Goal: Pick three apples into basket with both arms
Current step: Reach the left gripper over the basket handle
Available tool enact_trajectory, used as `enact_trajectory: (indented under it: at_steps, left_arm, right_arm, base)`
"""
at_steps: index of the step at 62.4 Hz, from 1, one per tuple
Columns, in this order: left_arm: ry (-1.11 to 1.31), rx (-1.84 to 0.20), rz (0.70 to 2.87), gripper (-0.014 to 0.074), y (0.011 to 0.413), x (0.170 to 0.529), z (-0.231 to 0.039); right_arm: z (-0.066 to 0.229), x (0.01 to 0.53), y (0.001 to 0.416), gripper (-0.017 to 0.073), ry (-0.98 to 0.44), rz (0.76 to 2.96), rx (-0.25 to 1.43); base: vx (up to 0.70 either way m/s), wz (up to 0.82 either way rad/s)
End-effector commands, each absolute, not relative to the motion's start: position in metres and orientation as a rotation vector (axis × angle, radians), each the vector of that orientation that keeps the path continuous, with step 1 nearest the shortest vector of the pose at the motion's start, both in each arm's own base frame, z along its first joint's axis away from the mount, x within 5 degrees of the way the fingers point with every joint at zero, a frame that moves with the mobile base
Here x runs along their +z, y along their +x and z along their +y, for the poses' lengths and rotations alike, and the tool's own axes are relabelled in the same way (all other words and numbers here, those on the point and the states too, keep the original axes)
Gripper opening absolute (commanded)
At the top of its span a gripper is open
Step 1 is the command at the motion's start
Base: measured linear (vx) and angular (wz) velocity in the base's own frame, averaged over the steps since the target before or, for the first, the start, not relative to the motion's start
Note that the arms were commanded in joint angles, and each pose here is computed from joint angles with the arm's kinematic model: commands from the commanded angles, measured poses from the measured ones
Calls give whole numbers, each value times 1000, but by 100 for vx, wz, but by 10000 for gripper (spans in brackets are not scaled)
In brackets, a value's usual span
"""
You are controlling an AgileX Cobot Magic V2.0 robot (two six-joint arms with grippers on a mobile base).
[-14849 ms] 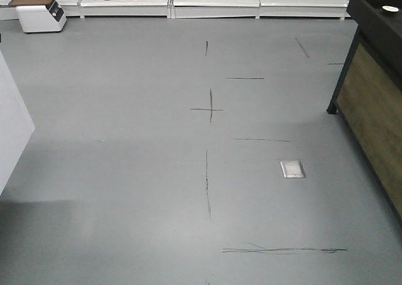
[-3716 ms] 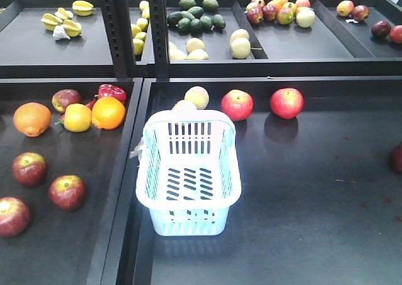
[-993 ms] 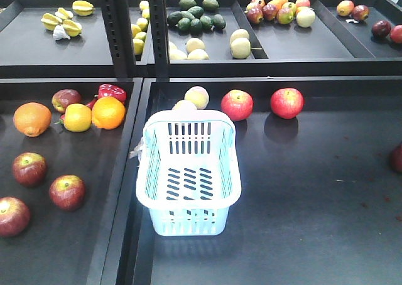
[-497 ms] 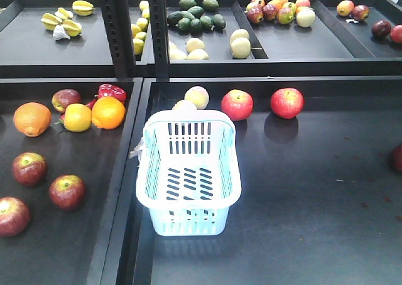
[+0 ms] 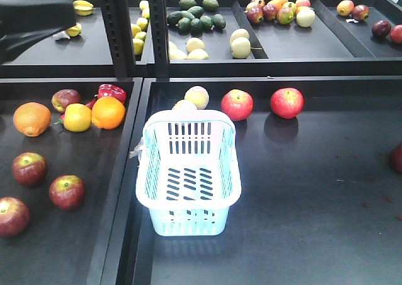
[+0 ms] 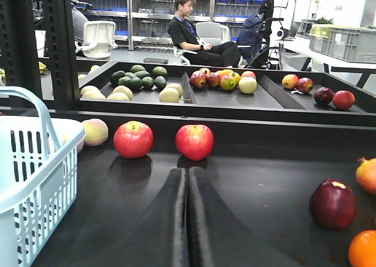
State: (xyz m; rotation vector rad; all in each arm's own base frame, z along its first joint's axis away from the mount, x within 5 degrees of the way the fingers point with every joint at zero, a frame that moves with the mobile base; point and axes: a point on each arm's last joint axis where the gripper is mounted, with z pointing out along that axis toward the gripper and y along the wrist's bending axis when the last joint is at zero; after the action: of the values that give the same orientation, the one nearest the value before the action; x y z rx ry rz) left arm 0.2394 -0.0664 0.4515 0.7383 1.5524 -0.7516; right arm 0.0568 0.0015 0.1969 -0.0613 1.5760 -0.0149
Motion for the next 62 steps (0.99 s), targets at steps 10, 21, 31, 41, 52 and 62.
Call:
enact_trajectory:
  at_steps: [10, 21, 31, 41, 52, 62]
  left_arm:
    - [864, -921, 1594, 584, 288, 464, -82]
    - [1005, -960, 1545, 533, 329, 451, -107]
    - [1072, -1036, 1556, 527, 361, 426, -131]
    - [1107, -1113, 1607, 527, 385, 387, -149]
    - [1154, -1099, 1602, 527, 402, 357, -157]
    - [1176, -1049, 1588, 527, 415, 338, -158]
  right_arm:
    - [2, 201, 56, -4, -62, 1502, -16]
    - [2, 201, 56, -4, -62, 1502, -16]
    - [2, 201, 56, -4, -62, 1502, -16]
    - [2, 201, 56, -4, -62, 1502, -16]
    - [2, 201, 56, -4, -62, 1502, -16]
    - [2, 201, 56, -4, -62, 1502, -16]
  base:
    - [0, 0]
    - [0, 0]
    - [0, 0]
    - [0, 0]
    - [0, 0]
    - [0, 0]
